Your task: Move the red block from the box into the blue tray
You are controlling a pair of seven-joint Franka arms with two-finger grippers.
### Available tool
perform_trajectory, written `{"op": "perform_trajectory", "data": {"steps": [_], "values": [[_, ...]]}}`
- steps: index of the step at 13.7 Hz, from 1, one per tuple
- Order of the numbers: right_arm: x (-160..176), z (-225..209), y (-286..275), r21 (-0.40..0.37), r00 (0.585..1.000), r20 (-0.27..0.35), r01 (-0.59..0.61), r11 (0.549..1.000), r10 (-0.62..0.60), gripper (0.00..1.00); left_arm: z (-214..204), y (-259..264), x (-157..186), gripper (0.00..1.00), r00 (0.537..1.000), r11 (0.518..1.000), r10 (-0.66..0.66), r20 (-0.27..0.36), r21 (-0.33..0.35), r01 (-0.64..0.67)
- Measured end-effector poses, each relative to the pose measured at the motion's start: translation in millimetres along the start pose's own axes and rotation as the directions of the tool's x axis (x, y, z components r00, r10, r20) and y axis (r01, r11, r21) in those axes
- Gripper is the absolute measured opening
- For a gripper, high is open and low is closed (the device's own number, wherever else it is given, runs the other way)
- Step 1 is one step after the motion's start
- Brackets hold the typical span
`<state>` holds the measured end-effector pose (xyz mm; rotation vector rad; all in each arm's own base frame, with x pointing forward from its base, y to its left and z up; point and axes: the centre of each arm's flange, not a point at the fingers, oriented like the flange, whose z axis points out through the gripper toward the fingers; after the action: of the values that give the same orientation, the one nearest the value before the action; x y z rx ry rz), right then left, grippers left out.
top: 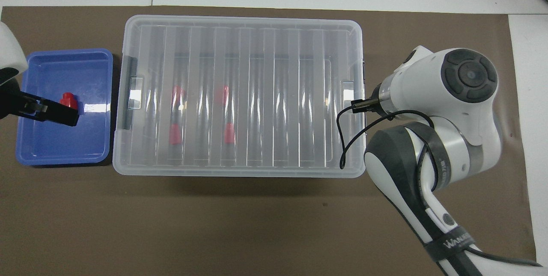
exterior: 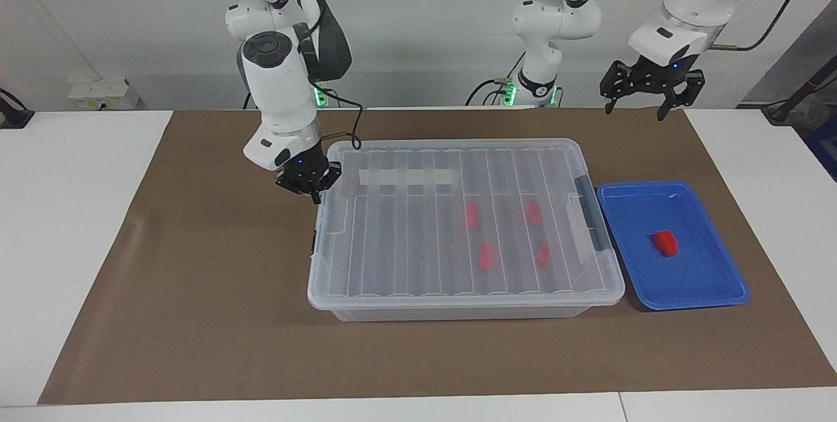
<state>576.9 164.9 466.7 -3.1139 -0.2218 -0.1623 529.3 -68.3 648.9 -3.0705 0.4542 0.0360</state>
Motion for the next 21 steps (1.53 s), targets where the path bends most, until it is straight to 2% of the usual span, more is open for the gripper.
{"op": "perform_trajectory", "data": {"steps": [5, 6, 9, 14, 17, 21], "values": [[0, -21, 37, -0.009, 0.997, -0.002, -0.076, 0.997, 0.076, 0.01, 9, -19, -4, 1.00, 0.999, 1.000, -0.028, 0.019, -0.005, 0.028], [-2, -26, 53, -0.013, 0.995, 0.006, -0.104, 0.995, 0.104, 0.07, 10, -19, -4, 1.00, 0.999, 1.000, -0.028, 0.020, -0.006, 0.028], [-12, -45, 97, -0.025, 0.984, 0.023, -0.178, 0.984, 0.179, 0.41, 11, -19, -4, 1.00, 0.999, 1.000, -0.028, 0.021, -0.006, 0.028], [-38, -92, 131, -0.035, 0.969, 0.029, -0.244, 0.969, 0.245, 0.97, 13, -33, -7, 1.00, 0.998, 0.998, -0.055, 0.025, -0.006, 0.055], [-53, -116, 149, -0.039, 0.962, 0.024, -0.269, 0.962, 0.270, 0.98, 13, -32, -7, 1.00, 0.998, 0.999, -0.054, 0.025, -0.004, 0.054], [-47, -148, 149, -0.041, 0.963, 0.030, -0.267, 0.963, 0.268, 0.97, 13, -28, -6, 1.00, 0.999, 0.999, -0.047, 0.025, -0.003, 0.047]]}}
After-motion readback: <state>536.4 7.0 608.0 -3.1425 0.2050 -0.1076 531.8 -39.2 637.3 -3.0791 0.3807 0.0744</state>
